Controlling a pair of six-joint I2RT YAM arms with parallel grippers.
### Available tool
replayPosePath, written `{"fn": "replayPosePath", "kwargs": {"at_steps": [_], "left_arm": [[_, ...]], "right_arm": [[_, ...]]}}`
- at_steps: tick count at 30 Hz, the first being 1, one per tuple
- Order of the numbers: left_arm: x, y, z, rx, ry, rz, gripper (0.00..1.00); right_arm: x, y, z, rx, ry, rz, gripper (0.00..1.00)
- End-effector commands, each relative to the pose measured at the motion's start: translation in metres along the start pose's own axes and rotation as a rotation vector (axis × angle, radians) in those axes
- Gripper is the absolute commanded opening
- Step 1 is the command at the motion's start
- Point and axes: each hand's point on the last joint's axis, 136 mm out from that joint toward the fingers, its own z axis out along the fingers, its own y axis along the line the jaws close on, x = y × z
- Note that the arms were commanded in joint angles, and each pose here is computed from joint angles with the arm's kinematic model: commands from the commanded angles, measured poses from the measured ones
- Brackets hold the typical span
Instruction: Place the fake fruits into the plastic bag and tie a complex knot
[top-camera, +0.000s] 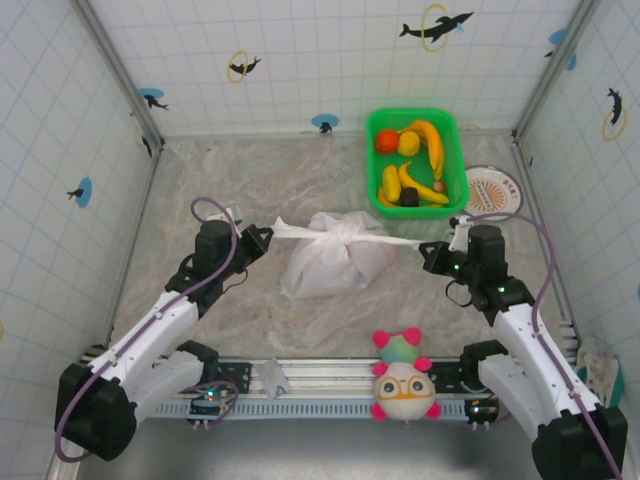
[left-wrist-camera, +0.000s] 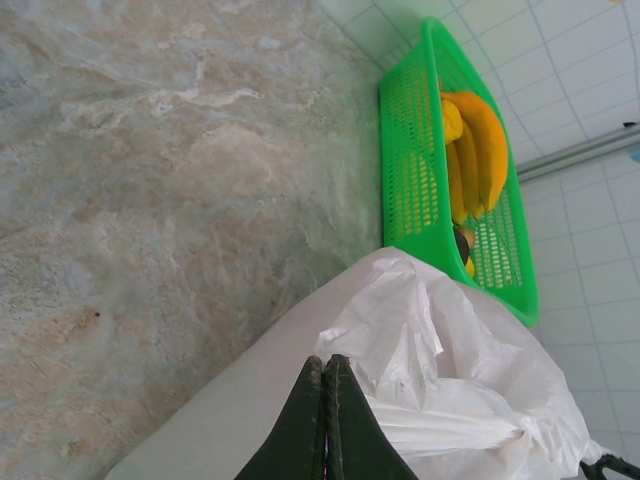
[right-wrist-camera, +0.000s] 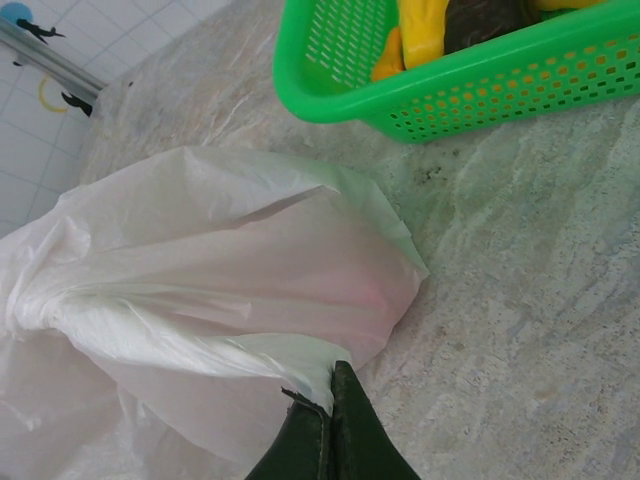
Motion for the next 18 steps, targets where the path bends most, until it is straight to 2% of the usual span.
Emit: {"fn": "replayPosePath", "kwargs": {"at_steps": [1,2,3,4,5,7,8,9,10,13,16,17,18], "left_arm": [[-0.055,0.035,-0.012,-0.185,-0.231,0.013,0.0],[-0.06,0.027,-0.014,-0.169,-0.233,0.037,0.02],[-0.064,0.019,-0.016,-0.155,-0.237,0.059,0.11],[-0.07,0.011,-0.019,-0.142,-0.243,0.081,0.23],[-0.074,0.003,-0.022,-0.134,-0.244,0.105,0.35],[-0.084,-0.011,-0.03,-0.125,-0.248,0.147,0.53],[-0.09,-0.017,-0.036,-0.133,-0.257,0.169,0.59],[-0.095,-0.022,-0.042,-0.144,-0.269,0.19,0.63],[-0.102,-0.025,-0.049,-0.162,-0.289,0.207,0.67],[-0.122,-0.026,-0.074,-0.25,-0.38,0.254,0.77],[-0.144,-0.013,-0.105,-0.39,-0.511,0.285,0.86],[-0.15,-0.005,-0.117,-0.453,-0.567,0.292,0.94],[-0.156,0.004,-0.128,-0.514,-0.627,0.301,0.97]], "right_arm": [[-0.026,-0.035,-0.01,0.149,-0.149,0.046,0.0],[-0.028,-0.023,-0.01,0.091,-0.146,0.028,0.0],[-0.03,-0.011,-0.011,0.034,-0.141,0.007,0.01],[-0.036,0.003,-0.014,-0.029,-0.155,-0.018,0.18],[-0.041,0.016,-0.019,-0.084,-0.162,-0.041,0.41],[-0.047,0.039,-0.03,-0.167,-0.166,-0.09,0.74],[-0.052,0.049,-0.039,-0.196,-0.176,-0.117,0.86],[-0.051,0.054,-0.045,-0.201,-0.162,-0.128,0.93],[-0.055,0.059,-0.054,-0.199,-0.169,-0.152,0.99],[-0.072,0.061,-0.079,-0.111,-0.211,-0.213,1.0],[-0.096,0.034,-0.1,0.097,-0.287,-0.221,1.0],[-0.104,0.019,-0.105,0.181,-0.316,-0.211,1.0],[-0.11,0.007,-0.109,0.242,-0.341,-0.196,1.0]]}}
